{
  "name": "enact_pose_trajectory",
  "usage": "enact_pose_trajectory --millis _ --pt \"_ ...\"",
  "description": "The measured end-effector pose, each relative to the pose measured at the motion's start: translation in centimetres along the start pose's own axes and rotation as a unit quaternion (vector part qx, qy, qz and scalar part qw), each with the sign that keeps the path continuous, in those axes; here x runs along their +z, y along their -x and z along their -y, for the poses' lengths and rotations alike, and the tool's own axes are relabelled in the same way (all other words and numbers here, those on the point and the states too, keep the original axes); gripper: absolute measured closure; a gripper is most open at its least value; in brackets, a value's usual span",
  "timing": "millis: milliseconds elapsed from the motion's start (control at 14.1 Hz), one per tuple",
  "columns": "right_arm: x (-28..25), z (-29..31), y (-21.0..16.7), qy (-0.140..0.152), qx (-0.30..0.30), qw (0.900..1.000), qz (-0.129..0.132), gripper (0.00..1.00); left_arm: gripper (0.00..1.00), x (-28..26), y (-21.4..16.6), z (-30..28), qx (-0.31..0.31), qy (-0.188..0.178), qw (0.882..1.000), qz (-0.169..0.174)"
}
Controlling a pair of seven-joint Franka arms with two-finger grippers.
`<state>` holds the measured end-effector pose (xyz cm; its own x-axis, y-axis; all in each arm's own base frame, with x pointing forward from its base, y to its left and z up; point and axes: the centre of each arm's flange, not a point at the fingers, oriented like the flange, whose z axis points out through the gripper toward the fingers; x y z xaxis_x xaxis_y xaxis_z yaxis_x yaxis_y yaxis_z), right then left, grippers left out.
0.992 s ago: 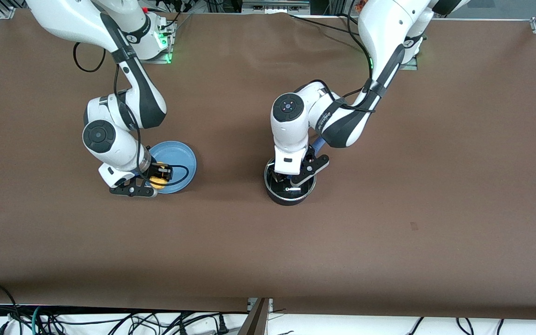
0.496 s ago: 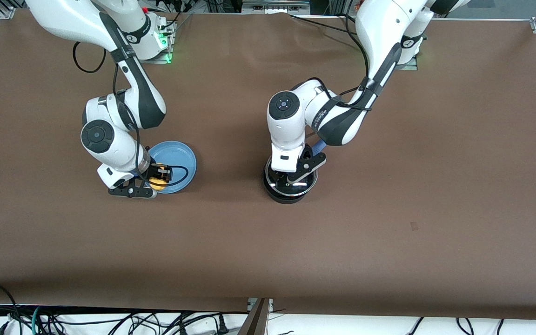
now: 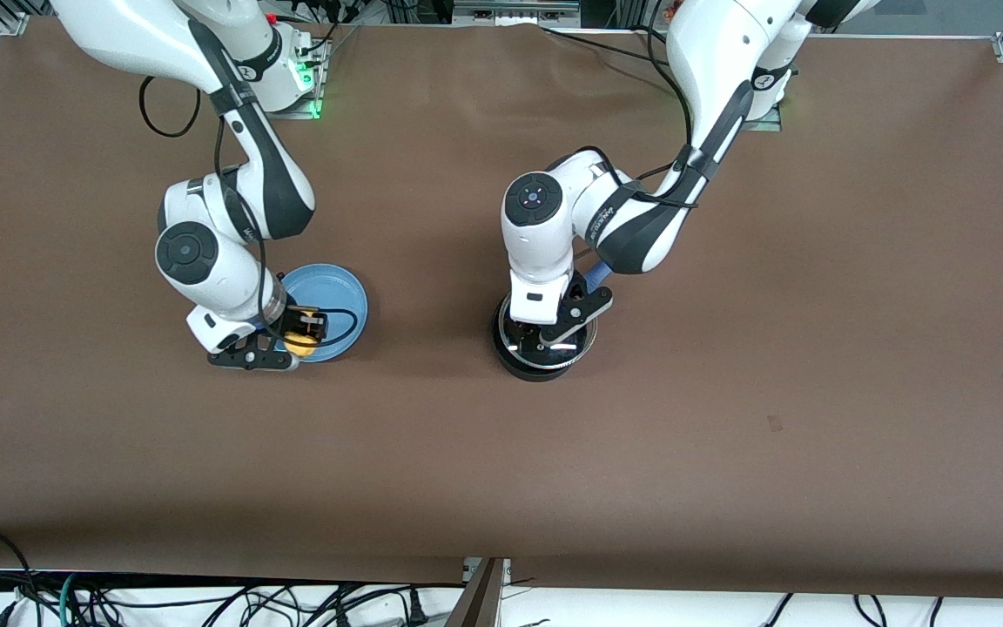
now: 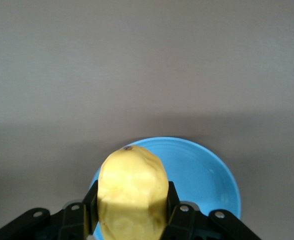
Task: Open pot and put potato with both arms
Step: 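Lift the glass lid with the left gripper while the right gripper lifts the potato, then lower the potato into the pot with the right gripper while the left gripper moves aside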
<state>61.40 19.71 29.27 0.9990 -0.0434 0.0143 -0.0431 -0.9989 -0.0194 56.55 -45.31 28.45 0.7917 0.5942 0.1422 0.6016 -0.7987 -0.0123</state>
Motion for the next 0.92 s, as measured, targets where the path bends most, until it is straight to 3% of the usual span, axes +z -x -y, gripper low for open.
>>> enact_pose_trajectory --millis 213,354,496,921 --pt "-1.1 3.1 0.4 -0.018 0.012 1.0 -0.006 0.47 0.56 -2.0 -2.0 -0.1 0.011 -0.009 1.0 -0.005" --pt "-2.0 5.8 0.8 -0.048 0.046 0.998 -0.002 0.47 0.56 -4.1 -4.3 0.2 0.012 -0.014 1.0 -0.004" --pt "-2.5 8.5 1.2 -0.071 0.072 0.995 0.003 0.47 0.56 -6.6 -7.5 1.2 0.018 -0.008 1.0 0.013" --pt "-2.3 19.7 3.0 -0.104 0.169 0.98 0.011 0.47 0.56 -14.4 -18.8 8.3 0.06 0.009 0.997 0.047"
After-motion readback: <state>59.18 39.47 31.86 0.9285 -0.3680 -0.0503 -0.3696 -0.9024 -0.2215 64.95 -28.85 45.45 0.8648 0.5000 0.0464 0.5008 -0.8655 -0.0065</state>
